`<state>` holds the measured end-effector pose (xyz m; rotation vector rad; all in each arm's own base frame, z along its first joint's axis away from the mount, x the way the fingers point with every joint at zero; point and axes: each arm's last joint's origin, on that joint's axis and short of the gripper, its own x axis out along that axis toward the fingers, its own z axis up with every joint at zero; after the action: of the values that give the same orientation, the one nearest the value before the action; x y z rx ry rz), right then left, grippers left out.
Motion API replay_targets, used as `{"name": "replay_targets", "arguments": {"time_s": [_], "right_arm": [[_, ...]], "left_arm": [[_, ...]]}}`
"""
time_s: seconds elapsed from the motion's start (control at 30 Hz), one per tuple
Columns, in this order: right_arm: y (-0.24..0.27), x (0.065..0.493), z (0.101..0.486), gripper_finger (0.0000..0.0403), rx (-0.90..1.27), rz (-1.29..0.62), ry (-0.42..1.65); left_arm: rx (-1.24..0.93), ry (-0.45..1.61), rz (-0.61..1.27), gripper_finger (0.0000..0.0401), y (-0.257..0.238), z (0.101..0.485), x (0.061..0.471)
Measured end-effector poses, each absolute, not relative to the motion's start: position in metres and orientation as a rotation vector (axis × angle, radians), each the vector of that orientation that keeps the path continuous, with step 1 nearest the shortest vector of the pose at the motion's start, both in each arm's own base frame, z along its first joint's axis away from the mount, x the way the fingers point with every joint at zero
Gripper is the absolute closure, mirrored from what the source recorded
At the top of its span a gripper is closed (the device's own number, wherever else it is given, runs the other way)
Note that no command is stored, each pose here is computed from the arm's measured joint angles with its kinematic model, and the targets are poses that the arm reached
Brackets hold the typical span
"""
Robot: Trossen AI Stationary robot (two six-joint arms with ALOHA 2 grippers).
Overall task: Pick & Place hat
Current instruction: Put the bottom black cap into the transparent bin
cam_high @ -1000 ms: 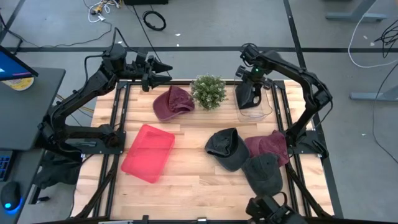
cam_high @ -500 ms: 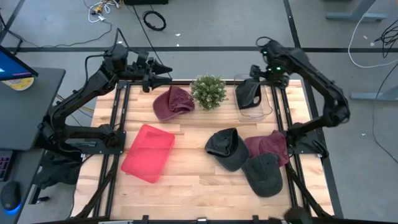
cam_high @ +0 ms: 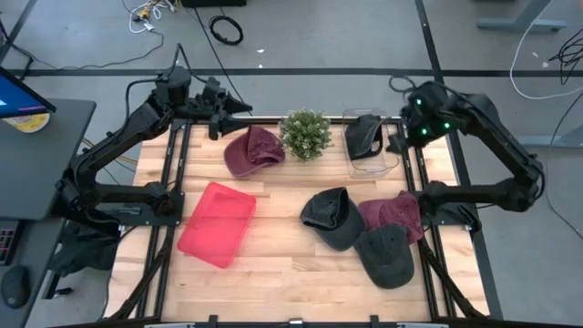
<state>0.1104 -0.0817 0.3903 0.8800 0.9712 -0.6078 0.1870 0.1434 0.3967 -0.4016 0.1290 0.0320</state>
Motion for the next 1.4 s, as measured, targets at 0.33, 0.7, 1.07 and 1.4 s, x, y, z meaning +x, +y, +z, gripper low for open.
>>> {"name": "replay_targets", "arguments": {"time_s": [0.33, 0.7, 1.07, 1.4], "right_arm": [[-0.045, 0.14, 0.377, 0.0101, 0.593, -0.141, 1.189], [-0.01, 0.15, 0.283, 0.0101, 0.455, 0.155, 1.492], [0.005, 0.152, 0.217, 0.0101, 0.445, 0.307, 1.503], [0.01, 0.142, 0.22, 0.0127, 0.599, 0.531, 1.474]], "left_arm": [[-0.442, 0.128, 0.044, 0.0027, 0.144, 0.397, 0.187], [-0.516, 0.145, -0.014, 0.0027, 0.127, 0.397, 0.199], [-0.509, 0.146, 0.031, 0.0027, 0.115, 0.396, 0.208], [-0.534, 0.142, 0.056, 0.0027, 0.115, 0.396, 0.209]]}}
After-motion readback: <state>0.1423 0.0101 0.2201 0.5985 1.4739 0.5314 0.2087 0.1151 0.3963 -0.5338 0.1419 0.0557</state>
